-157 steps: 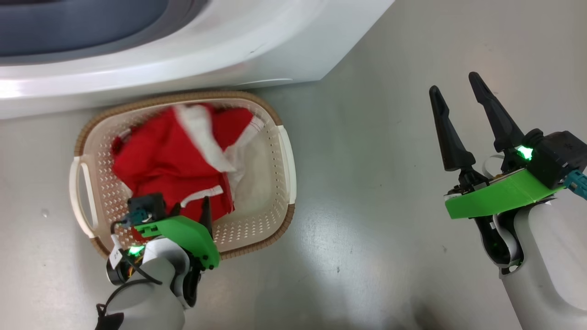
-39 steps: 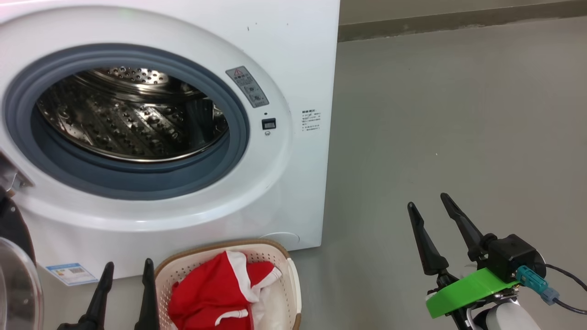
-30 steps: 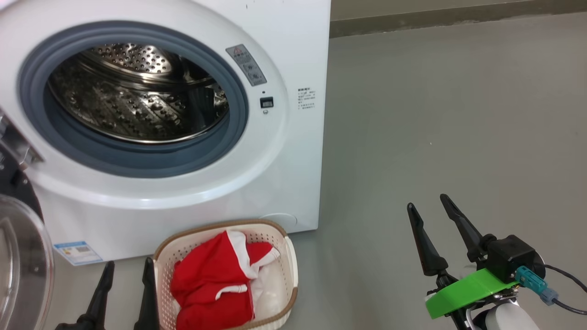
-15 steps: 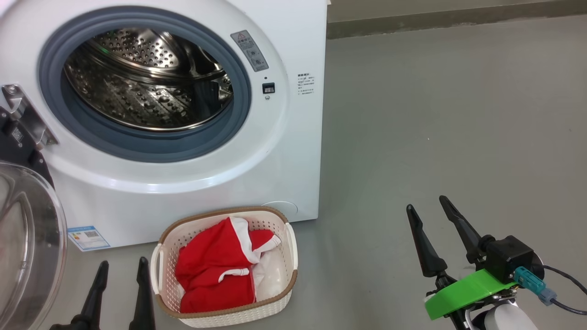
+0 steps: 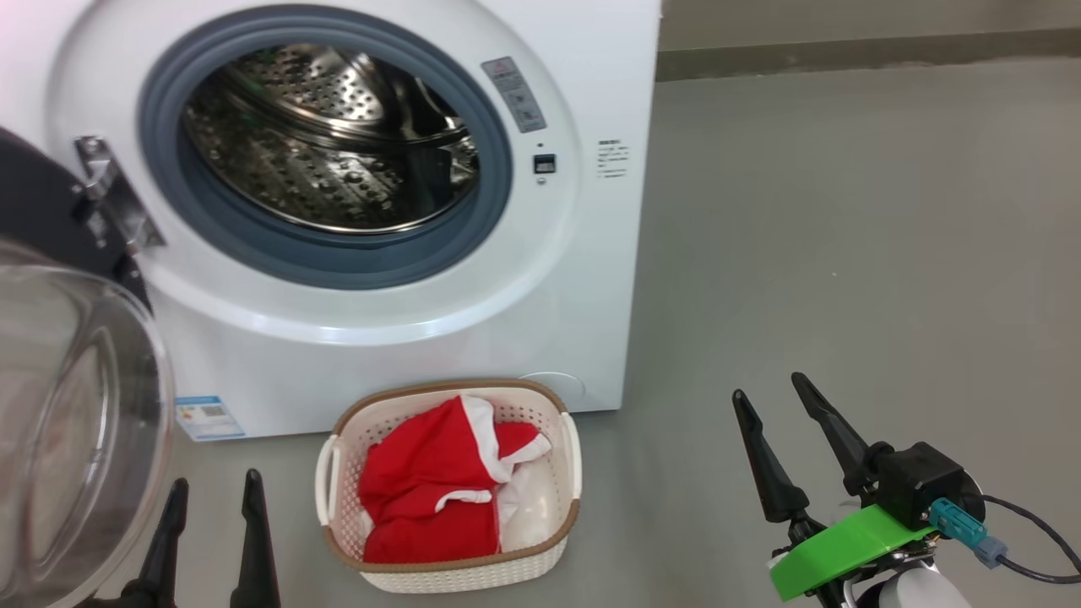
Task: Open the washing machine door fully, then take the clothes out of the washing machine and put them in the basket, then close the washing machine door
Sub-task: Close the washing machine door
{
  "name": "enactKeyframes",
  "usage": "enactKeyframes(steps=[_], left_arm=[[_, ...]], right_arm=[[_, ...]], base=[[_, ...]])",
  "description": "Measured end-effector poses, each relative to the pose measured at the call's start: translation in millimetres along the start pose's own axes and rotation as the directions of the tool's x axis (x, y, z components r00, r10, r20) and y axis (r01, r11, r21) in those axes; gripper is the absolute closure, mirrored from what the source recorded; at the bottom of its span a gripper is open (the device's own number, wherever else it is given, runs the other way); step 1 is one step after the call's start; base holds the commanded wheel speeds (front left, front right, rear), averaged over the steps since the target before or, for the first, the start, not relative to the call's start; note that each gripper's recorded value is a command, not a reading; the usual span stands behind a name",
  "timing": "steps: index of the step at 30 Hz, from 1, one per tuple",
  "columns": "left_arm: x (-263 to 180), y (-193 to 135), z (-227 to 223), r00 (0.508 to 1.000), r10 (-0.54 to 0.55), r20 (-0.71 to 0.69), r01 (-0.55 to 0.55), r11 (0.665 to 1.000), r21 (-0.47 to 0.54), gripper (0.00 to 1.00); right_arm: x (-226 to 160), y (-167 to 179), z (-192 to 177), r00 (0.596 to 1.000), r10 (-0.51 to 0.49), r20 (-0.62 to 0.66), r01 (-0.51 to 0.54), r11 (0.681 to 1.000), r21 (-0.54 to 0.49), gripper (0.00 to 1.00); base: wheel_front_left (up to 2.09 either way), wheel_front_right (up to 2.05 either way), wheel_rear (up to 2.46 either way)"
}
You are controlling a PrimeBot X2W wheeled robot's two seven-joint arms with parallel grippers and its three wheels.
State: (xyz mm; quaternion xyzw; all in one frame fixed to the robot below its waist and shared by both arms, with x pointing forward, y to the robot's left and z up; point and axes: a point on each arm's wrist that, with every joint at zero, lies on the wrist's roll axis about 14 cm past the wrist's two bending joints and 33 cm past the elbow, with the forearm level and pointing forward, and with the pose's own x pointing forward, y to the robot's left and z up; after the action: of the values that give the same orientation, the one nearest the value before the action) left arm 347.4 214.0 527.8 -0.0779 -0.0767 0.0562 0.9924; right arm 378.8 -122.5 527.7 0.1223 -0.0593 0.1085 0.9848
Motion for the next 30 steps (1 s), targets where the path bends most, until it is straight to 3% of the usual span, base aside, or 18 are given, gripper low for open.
enactKeyframes(steps=[14, 30], left_arm=[[-42.8, 56.8, 19.0, 0.981, 0.186, 0.048, -0.187, 0.982, 0.025, 0.0], [-107.8, 116.1, 38.9, 0.912, 0.397, 0.107, -0.403, 0.915, 0.039, 0.0]], right_arm=[[19.0, 55.9, -16.2, 0.985, 0.167, -0.04, -0.166, 0.986, 0.03, 0.0], [32.3, 134.5, -31.0, 0.92, 0.385, -0.074, -0.38, 0.923, 0.065, 0.0]], base=[[0.0, 0.0, 0.0], [0.0, 0.0, 0.0]])
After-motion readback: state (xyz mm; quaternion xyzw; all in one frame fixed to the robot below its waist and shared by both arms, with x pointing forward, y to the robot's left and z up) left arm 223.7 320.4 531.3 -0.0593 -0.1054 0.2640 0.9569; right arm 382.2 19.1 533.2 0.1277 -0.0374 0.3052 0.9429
